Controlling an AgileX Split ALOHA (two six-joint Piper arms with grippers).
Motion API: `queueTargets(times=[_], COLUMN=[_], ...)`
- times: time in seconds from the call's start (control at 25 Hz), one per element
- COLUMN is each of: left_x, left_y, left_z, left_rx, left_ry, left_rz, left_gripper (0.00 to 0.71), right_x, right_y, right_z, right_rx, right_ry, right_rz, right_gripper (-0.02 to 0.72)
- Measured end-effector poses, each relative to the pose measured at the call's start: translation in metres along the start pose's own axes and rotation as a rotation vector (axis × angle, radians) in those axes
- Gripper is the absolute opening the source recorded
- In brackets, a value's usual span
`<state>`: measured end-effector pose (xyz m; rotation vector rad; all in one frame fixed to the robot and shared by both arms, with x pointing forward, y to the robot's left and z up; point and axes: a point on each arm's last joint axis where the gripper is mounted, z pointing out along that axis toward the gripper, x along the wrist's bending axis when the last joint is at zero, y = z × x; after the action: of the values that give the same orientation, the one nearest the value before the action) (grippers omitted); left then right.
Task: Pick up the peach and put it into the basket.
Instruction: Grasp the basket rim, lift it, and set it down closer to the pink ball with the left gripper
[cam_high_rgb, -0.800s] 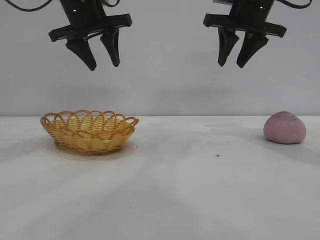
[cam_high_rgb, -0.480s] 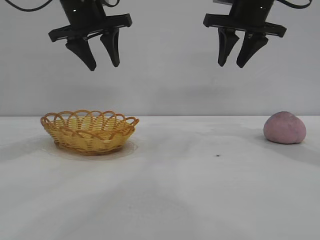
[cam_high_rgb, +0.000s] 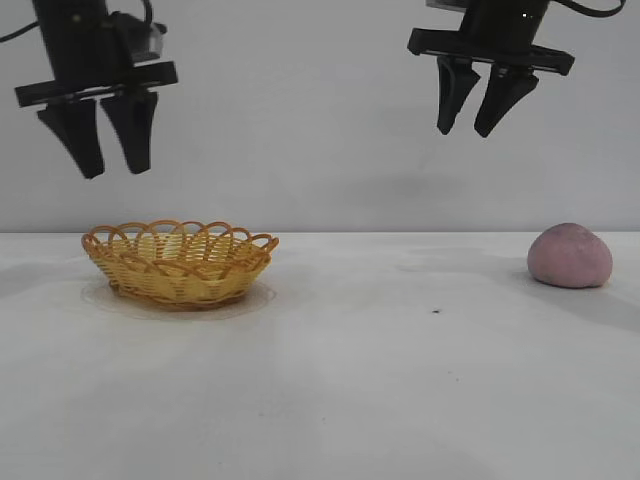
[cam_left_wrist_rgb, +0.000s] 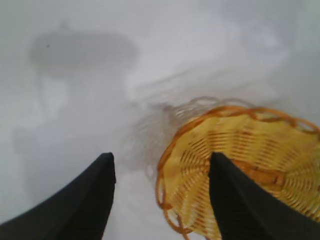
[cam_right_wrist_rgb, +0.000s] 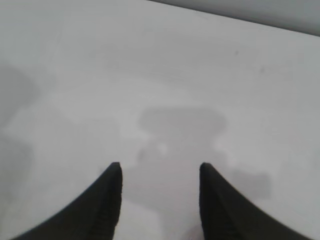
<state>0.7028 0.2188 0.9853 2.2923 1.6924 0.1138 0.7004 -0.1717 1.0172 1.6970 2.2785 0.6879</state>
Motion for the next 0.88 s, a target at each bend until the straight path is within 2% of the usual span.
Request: queueTargets(times=[0.4,0.56,0.64,0.68,0.72,0.88], left_x=[0.003,0.0,-0.003,-0.005,-0.005,-0.015], left_y=[-0.009,-0.014,-0.016,-0.016,-0.017,-0.022], left_z=[0.057,0.069,0.069,0.068,0.067,0.046], left_rx=[0.12,0.156,0.162,0.161,0.159,0.063], left_ry=[-0.06,-0.115,-0.148,-0.165,-0.177,-0.245], left_rz=[-0.03,-0.014,-0.027,-0.037,-0.047,-0.133], left_gripper=[0.404,0.096,0.045,0.061,0.0,0.0], right_x=[0.0,0.0,0.0,0.0,0.0,0.0], right_y=[0.0,0.0,0.0,0.0,0.0,-0.001], right_z=[0.0,0.0,0.0,0.0,0.0,0.0], right_rx=[0.0,-0.002,-0.002,-0.002,-0.002,0.008], right_ry=[0.0,0.0,-0.002,-0.003,-0.002,-0.004], right_rz=[0.0,0.0,-0.001,-0.003,-0.002,-0.004], right_gripper=[0.337,0.337,0.337,0.337,0.337,0.337])
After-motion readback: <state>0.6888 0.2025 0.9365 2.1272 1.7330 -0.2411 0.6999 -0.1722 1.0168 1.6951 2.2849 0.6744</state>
